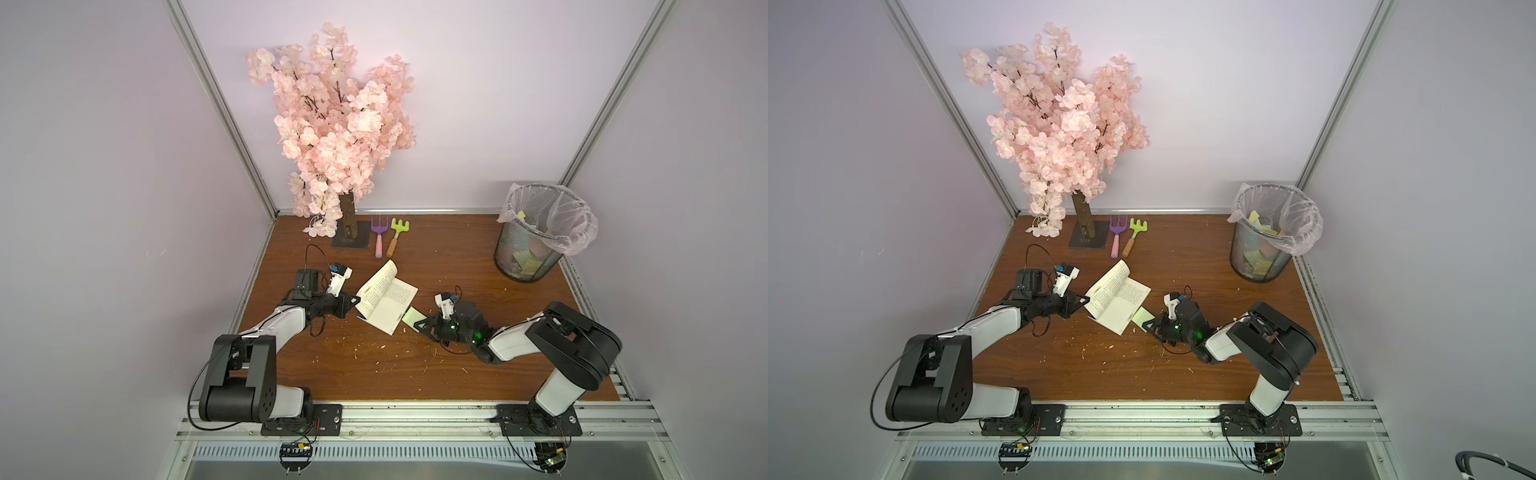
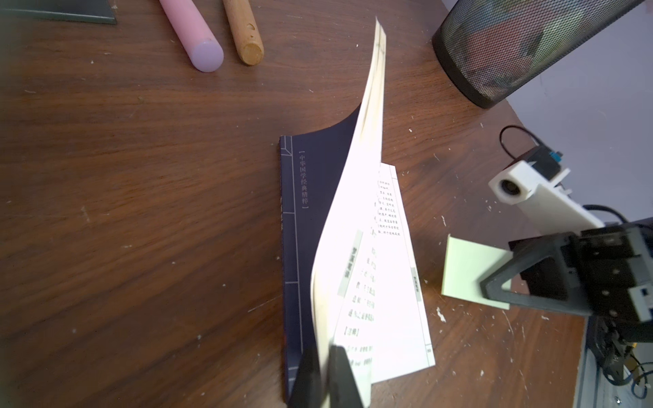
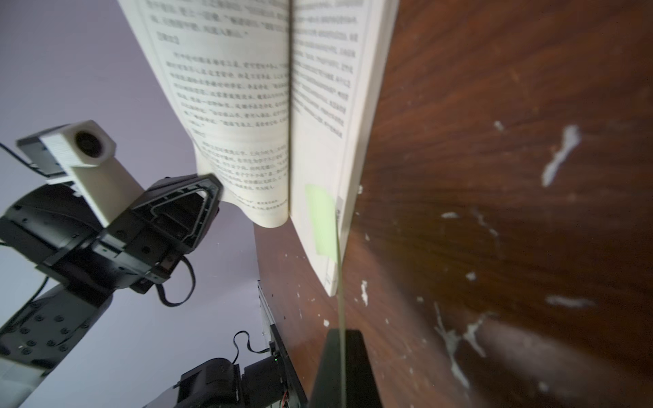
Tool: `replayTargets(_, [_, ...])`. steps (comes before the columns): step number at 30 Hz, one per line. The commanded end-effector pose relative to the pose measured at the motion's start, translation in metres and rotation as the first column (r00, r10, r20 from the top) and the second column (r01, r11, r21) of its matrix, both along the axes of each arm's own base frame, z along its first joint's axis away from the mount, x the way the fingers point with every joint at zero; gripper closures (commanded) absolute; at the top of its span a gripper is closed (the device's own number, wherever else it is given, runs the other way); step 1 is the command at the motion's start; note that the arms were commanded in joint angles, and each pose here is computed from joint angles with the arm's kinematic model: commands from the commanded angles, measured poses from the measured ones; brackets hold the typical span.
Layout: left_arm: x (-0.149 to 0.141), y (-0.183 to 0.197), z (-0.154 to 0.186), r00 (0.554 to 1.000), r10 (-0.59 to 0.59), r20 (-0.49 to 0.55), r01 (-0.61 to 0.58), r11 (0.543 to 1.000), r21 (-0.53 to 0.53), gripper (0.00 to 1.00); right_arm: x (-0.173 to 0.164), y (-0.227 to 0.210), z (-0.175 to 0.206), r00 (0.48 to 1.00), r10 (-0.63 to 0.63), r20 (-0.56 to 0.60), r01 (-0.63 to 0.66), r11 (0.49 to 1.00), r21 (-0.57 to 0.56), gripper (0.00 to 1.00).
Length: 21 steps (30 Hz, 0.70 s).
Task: Peel off the used sticky note
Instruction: Tear off the note from the book, then close the book at the center of the board.
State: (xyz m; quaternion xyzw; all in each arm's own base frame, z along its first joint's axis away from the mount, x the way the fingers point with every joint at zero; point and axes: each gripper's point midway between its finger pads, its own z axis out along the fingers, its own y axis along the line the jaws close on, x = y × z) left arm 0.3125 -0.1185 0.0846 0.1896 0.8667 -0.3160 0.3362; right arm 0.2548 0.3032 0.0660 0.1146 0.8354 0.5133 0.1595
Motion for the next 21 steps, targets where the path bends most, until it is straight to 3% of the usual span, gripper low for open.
replayTargets(1, [-0.010, 0.002, 0.002, 1.000, -0.025, -0.010, 0.025, 1.000, -0.001, 0.76, 0.016, -0.008, 0.034, 0.989, 0.010, 0.144, 0.003, 0.996, -0.087, 1.00])
replayTargets(2, [-0.012, 0.000, 0.005, 0.999, -0.037, -0.001, 0.037, 0.999, -0.007, 0.64, 0.021, -0.014, 0.044, 0.984, -0.003, 0.180, 0.026, 0.992, -0.123, 1.00])
replayTargets(4, [-0.018, -0.004, 0.009, 0.997, -0.073, 0.012, 0.073, 0.997, -0.018, 0.48, 0.029, -0.028, 0.061, 0.973, -0.026, 0.231, 0.069, 0.981, -0.180, 1.00])
replayTargets(8, [-0.027, -0.011, 0.019, 0.989, -0.146, 0.019, 0.147, 0.989, -0.028, 0.01, 0.038, -0.054, 0.099, 0.944, -0.074, 0.321, 0.153, 0.961, -0.229, 1.00])
replayTargets(15, [-0.025, -0.007, 0.031, 0.986, -0.148, 0.081, 0.146, 0.989, 0.029, 0.02, 0.048, -0.099, 0.156, 0.885, -0.142, 0.443, 0.284, 0.919, -0.274, 1.00])
replayTargets(19, [-0.012, 0.006, 0.035, 0.985, -0.117, 0.126, 0.100, 0.986, 0.136, 0.02, 0.051, -0.124, 0.188, 0.854, -0.169, 0.492, 0.345, 0.892, -0.293, 1.00])
replayTargets(21, [0.000, 0.020, 0.031, 0.988, -0.059, 0.144, 0.028, 0.978, 0.207, 0.27, 0.054, -0.136, 0.207, 0.833, -0.186, 0.521, 0.382, 0.874, -0.299, 1.00])
